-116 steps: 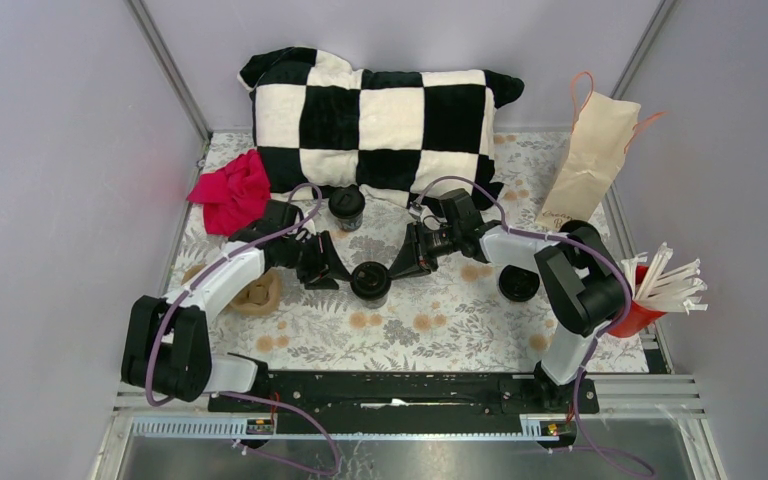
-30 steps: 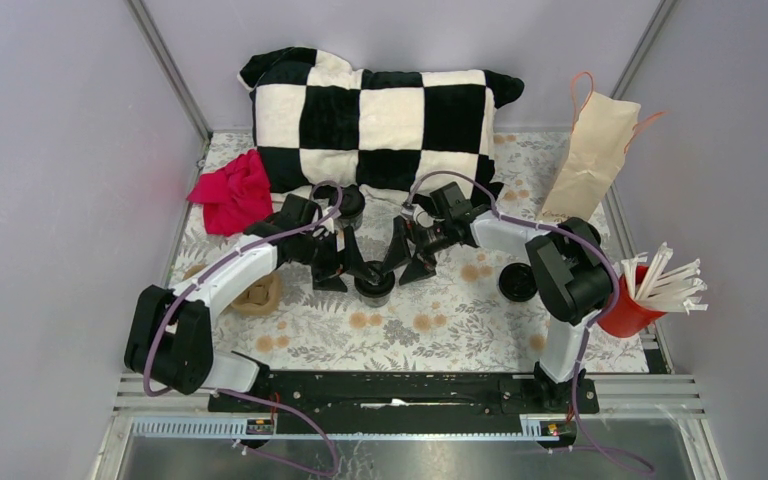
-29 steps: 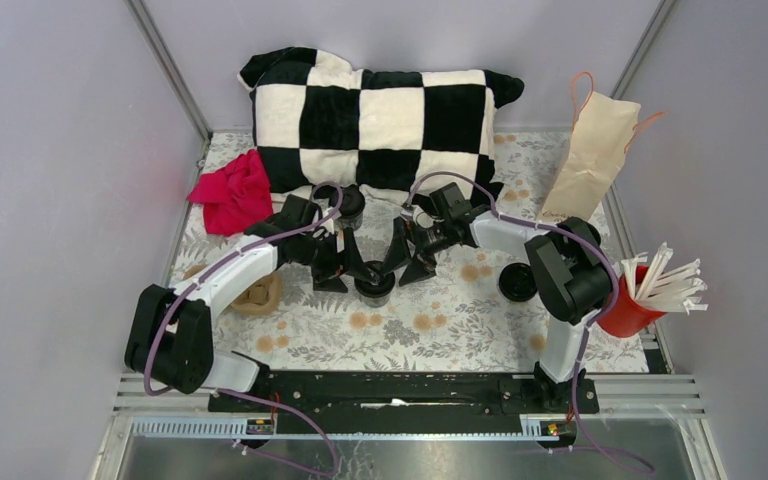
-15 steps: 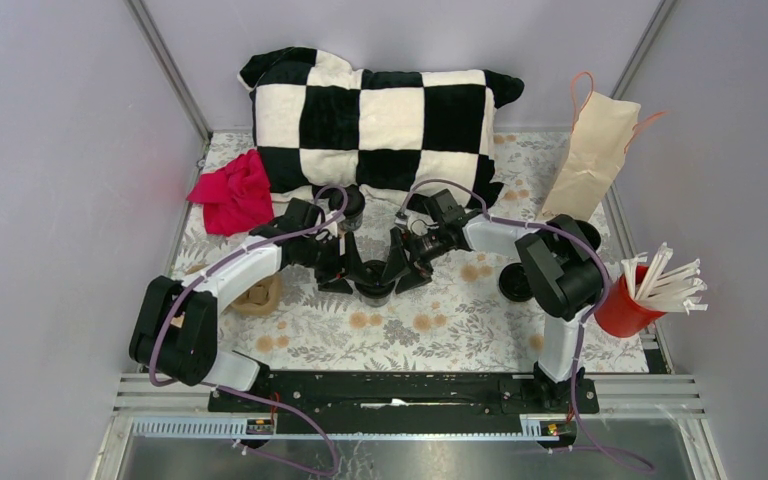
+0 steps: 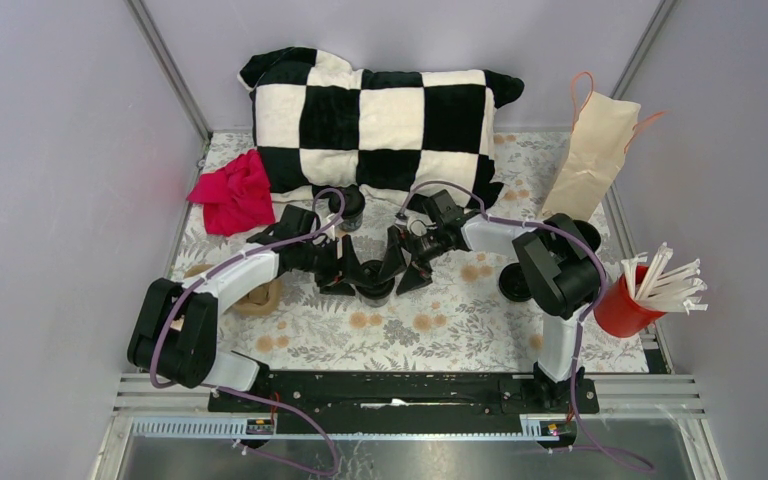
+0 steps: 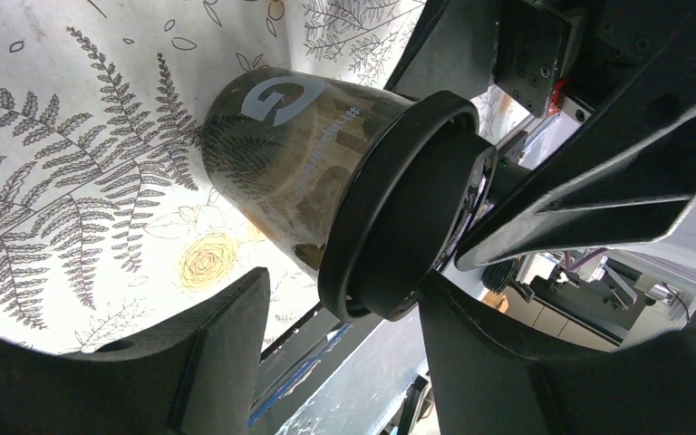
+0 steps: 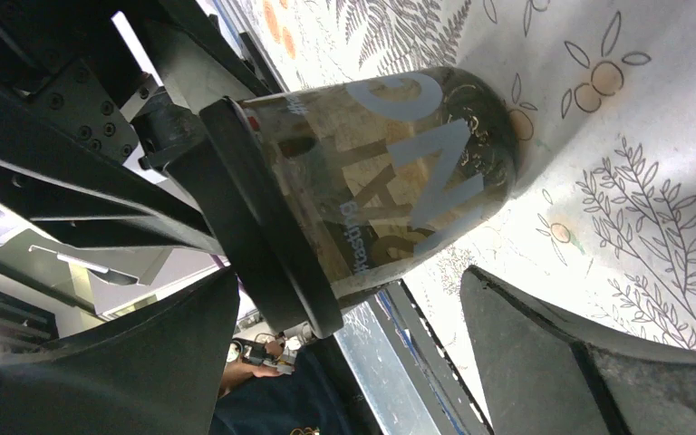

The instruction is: Pack the takeout coffee

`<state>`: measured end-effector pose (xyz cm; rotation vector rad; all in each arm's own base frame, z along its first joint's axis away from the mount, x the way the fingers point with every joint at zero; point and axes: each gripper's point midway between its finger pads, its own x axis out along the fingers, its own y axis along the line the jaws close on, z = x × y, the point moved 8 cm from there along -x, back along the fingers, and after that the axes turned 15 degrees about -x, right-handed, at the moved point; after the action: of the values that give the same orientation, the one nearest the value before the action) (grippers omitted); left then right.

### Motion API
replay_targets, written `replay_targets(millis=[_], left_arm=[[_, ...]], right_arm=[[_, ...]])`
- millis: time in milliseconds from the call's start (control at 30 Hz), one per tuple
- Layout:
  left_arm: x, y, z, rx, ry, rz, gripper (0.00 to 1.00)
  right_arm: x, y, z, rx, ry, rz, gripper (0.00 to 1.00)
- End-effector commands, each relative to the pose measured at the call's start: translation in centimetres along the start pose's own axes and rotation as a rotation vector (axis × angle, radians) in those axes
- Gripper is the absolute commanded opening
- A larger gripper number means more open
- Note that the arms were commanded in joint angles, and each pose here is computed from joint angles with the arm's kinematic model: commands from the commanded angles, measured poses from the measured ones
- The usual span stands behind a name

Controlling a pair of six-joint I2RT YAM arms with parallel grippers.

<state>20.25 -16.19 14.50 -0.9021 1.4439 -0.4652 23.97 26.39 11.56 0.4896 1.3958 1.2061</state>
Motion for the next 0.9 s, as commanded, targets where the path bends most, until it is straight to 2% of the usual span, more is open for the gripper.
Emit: replay_targets(millis=[0, 133, 233, 433, 567, 733, 867], left_arm=[[0.4, 3.3, 0.6, -0.042, -0.054, 0.186, 0.63], [0.4, 3.8, 0.6, -0.056, -0.039, 0.2, 0.62], [0.6, 4.6, 0.6, -0.076, -0.031, 0.224, 0.61], [1.3, 6.5, 0.4, -0.159, -0.032, 0.307, 0.57], [1.2, 6.4, 0.4, -0.154, -0.03, 0.304, 0.57], [1.3, 6.1, 0.6, -0.14, -0.023, 0.294, 0.56], [1.3, 6.5, 0.9, -0.148, -0.032, 0.335, 0.56]], right_arm=[[-1.0, 2.1, 2.2, -0.077, -0.036, 0.036, 0.99], [-0.4, 1.2, 3.0, -0.059, -0.007, 0.011, 0.98], [0.5, -0.3, 2.8, -0.013, 0.016, 0.002, 0.92], [1.7, -5.0, -0.6, 0.09, 0.079, -0.148, 0.88], [0.3, -3.2, 0.2, 0.051, 0.064, -0.175, 0.88], [-1.4, 0.8, 2.2, -0.023, 0.008, -0.061, 0.94], [-0.2, -1.7, 0.8, 0.021, 0.033, -0.075, 0.93]])
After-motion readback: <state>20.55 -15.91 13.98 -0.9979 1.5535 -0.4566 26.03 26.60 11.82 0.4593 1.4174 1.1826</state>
